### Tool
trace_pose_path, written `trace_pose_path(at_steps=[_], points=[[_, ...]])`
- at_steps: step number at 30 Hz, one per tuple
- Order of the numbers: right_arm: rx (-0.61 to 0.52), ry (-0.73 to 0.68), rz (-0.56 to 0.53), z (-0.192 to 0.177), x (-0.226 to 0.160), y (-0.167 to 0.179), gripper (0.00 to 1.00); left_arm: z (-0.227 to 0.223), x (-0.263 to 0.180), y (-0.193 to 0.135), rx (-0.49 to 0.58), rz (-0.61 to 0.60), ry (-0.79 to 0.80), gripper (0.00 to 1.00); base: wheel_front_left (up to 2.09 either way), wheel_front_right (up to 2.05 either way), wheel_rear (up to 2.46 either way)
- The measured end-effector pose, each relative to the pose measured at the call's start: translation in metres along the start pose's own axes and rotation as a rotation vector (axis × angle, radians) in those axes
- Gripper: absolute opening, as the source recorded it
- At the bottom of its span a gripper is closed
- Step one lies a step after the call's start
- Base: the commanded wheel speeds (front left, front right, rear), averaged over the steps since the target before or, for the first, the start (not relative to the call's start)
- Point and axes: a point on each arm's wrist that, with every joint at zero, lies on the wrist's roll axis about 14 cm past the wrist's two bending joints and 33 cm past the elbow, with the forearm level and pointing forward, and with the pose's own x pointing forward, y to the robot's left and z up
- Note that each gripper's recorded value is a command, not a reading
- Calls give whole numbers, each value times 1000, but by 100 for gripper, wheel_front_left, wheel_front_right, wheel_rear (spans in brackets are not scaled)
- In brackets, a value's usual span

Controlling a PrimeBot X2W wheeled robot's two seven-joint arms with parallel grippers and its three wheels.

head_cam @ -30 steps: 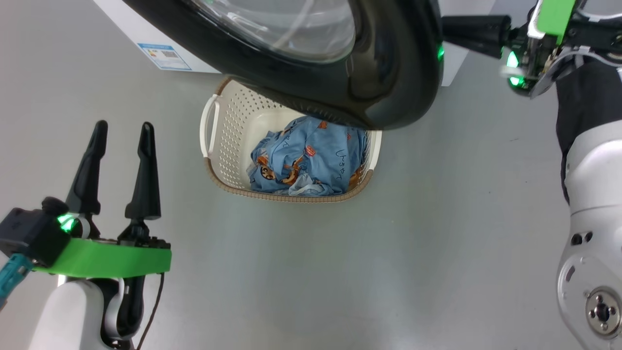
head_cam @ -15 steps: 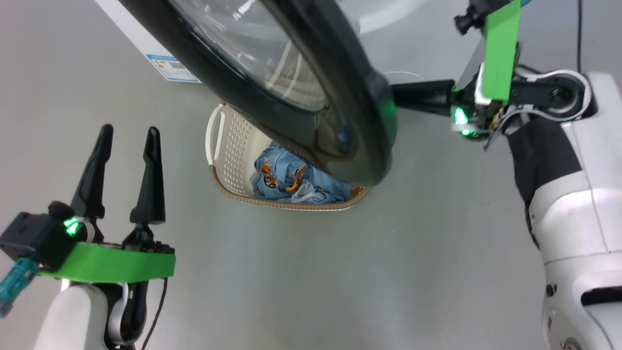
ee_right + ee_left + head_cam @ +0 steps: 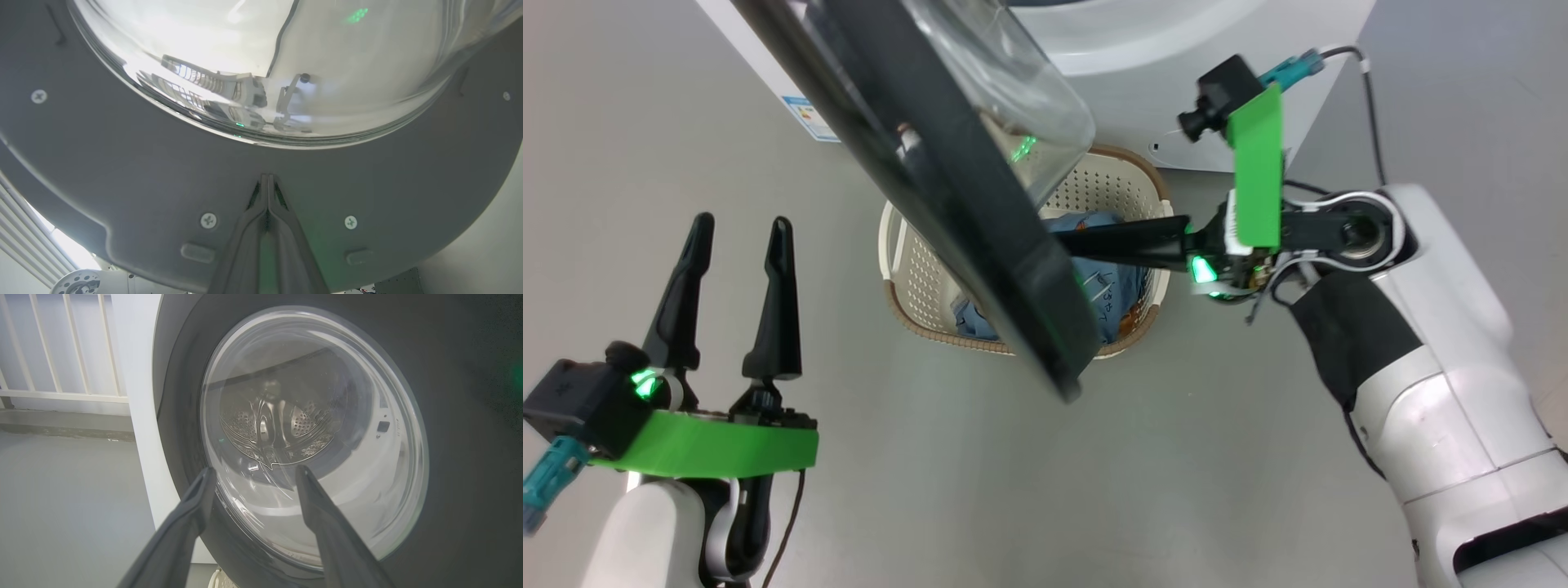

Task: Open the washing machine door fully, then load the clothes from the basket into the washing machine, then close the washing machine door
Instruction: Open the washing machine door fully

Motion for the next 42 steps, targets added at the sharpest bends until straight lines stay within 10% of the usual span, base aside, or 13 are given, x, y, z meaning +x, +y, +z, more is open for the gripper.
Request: trace_pose_path(at_steps=[42], points=[[85, 88, 47, -54, 51, 11, 0, 13, -11, 5, -4, 25, -25, 100, 0, 0, 0]])
